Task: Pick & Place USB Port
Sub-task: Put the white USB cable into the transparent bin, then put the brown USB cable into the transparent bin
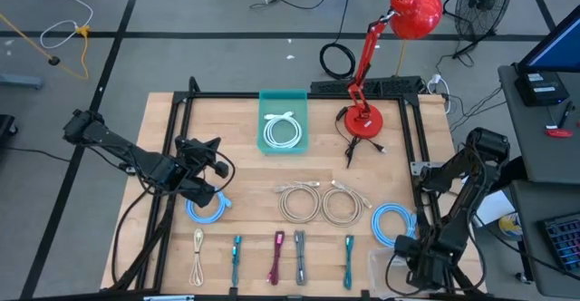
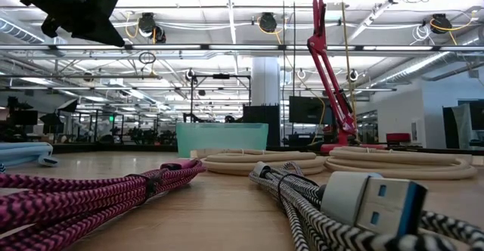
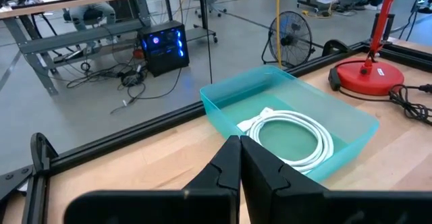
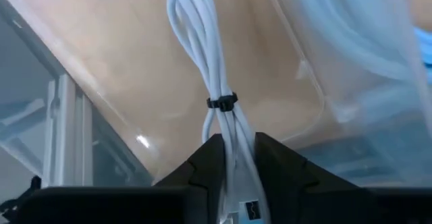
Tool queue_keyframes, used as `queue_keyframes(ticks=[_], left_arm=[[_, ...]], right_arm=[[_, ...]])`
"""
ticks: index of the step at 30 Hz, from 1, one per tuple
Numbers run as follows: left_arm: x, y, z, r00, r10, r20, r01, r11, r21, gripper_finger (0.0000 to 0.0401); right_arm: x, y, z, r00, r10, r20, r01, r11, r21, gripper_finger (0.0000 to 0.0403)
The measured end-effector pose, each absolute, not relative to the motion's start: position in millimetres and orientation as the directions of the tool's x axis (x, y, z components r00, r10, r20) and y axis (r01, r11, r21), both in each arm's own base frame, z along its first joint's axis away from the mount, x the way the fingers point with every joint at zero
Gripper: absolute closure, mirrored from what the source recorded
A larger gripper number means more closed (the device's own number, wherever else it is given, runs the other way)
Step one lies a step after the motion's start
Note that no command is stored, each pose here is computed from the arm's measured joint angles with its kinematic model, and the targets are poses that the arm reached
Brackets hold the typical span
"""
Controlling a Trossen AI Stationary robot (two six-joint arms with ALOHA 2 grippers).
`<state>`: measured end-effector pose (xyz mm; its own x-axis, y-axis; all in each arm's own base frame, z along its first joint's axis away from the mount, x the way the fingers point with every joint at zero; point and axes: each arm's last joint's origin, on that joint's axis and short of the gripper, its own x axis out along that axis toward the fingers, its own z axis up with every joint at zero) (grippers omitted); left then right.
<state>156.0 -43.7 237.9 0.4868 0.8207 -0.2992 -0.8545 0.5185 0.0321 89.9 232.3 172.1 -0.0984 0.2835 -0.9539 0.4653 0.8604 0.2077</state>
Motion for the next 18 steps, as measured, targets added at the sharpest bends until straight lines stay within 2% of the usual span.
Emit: queue_keyframes(ticks=[13,18], left_arm=[[158.7,-44.9,234.9,0.481,0.824,-0.299,-0.855,0.516,0.049,0.0394],[158.7,-44.9,234.9,0.481,0.825,-0.298,-0.855,0.516,0.049,0.0394]], right_arm=[[105.6,229.2,172.7,-0.028,0.302,-0.953,0.466,0.847,0.255,0.0261],[115.6,233.9,175.5,0.043,0.370,-0.928,0.425,0.834,0.352,0.0250]])
